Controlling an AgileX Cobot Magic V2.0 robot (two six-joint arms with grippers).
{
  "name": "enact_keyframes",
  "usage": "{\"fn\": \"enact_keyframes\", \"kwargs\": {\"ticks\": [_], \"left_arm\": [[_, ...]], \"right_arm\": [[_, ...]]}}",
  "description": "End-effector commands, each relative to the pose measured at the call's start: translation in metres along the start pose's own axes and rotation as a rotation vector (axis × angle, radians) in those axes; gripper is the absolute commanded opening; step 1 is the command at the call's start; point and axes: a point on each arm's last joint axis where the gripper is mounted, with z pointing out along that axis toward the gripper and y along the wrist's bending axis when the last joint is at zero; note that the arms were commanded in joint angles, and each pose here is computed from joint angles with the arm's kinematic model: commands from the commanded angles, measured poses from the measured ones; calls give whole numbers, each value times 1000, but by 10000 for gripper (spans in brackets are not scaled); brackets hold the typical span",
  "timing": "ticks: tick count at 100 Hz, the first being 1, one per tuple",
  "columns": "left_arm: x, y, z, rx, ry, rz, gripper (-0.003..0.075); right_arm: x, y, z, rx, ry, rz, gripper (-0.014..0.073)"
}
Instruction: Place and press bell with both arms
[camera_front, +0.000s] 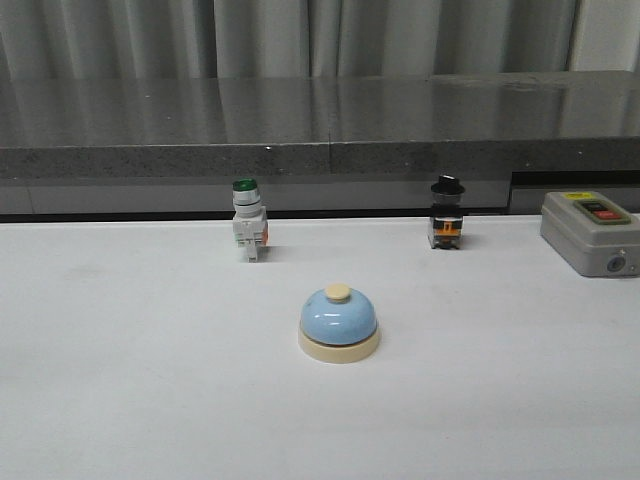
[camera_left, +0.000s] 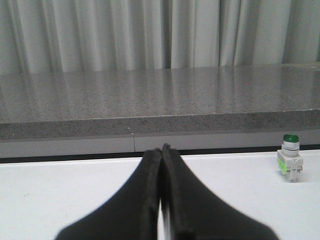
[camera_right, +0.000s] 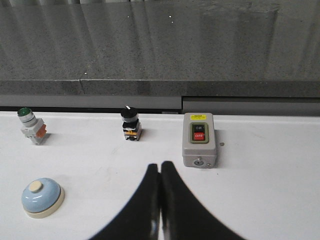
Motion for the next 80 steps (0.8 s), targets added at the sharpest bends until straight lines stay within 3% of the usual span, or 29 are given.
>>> {"fn": "enact_keyframes", "kwargs": {"ticks": [1, 65, 80], "left_arm": [[4, 0, -2, -2, -76, -15, -20], [4, 0, -2, -2, -76, -15, -20], [4, 0, -2, -2, -76, -15, -20]], "right_arm": [[-14, 0, -2, 3, -96, -14, -60], [-14, 0, -2, 3, -96, -14, -60], [-10, 0, -7, -2, -156, -17, -60]]}}
